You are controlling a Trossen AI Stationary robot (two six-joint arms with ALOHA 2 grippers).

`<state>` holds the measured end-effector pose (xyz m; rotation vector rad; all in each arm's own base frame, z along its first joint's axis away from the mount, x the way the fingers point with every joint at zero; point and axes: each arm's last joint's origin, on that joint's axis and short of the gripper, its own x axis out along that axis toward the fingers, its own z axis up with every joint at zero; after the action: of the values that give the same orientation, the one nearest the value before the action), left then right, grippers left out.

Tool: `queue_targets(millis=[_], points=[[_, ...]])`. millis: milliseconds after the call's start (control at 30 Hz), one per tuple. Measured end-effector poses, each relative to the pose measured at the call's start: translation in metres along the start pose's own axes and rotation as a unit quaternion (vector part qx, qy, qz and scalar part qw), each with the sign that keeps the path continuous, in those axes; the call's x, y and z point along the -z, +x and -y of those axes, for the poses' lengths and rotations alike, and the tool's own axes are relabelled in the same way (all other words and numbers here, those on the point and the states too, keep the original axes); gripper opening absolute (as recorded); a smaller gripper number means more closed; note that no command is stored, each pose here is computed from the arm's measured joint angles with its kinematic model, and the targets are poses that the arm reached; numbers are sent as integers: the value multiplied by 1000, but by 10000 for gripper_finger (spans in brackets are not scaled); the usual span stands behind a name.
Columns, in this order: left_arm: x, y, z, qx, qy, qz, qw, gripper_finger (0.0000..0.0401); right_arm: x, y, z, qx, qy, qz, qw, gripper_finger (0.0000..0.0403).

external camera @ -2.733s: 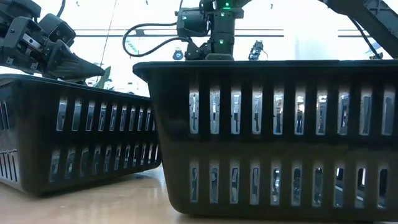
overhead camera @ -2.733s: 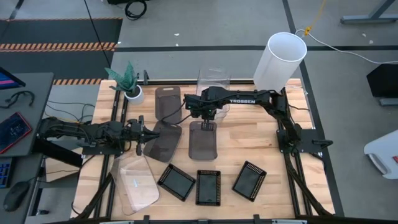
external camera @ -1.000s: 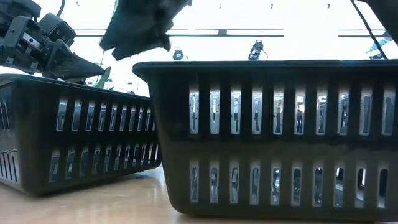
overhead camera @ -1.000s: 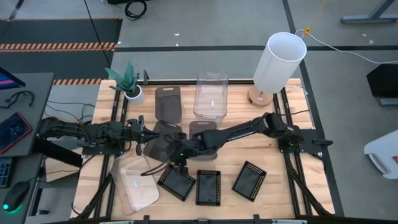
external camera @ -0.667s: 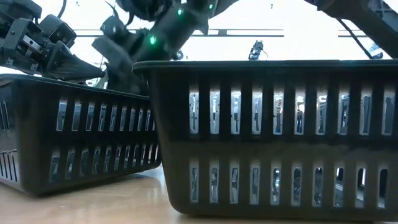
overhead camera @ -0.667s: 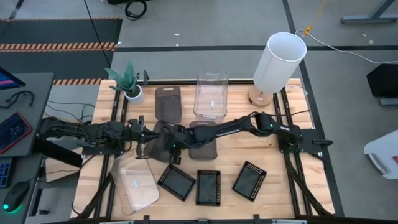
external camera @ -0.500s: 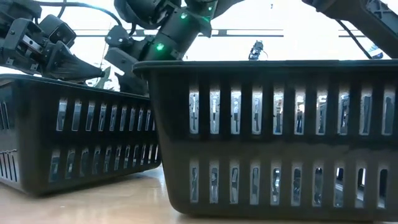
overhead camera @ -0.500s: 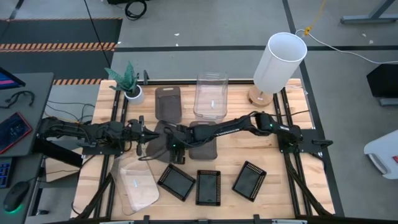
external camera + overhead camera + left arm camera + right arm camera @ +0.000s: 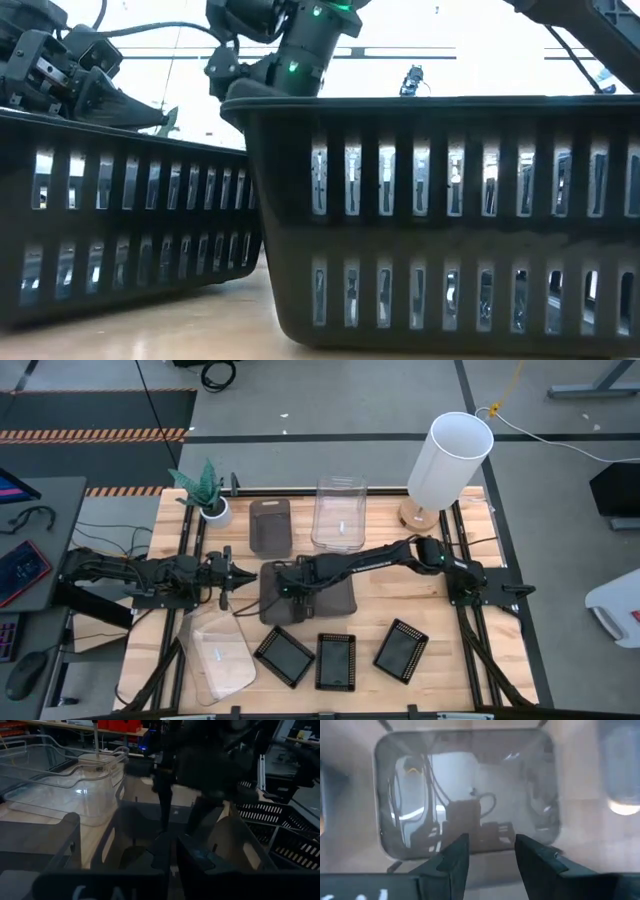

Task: Stack baskets by color
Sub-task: Stack the left transparent black bin on top of the right transparent black bin

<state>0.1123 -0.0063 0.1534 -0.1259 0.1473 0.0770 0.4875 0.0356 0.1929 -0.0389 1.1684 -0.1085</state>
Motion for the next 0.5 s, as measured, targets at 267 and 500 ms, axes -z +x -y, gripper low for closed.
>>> queue_targets(millis=[267,500], points=[[0,0,0,0,0,1,1000,28,-14,-28,-7,-26,1,75,997,163],[0,0,0,0,0,0,1000,36,-16,-35,-52,-53,-44,128,989,163]])
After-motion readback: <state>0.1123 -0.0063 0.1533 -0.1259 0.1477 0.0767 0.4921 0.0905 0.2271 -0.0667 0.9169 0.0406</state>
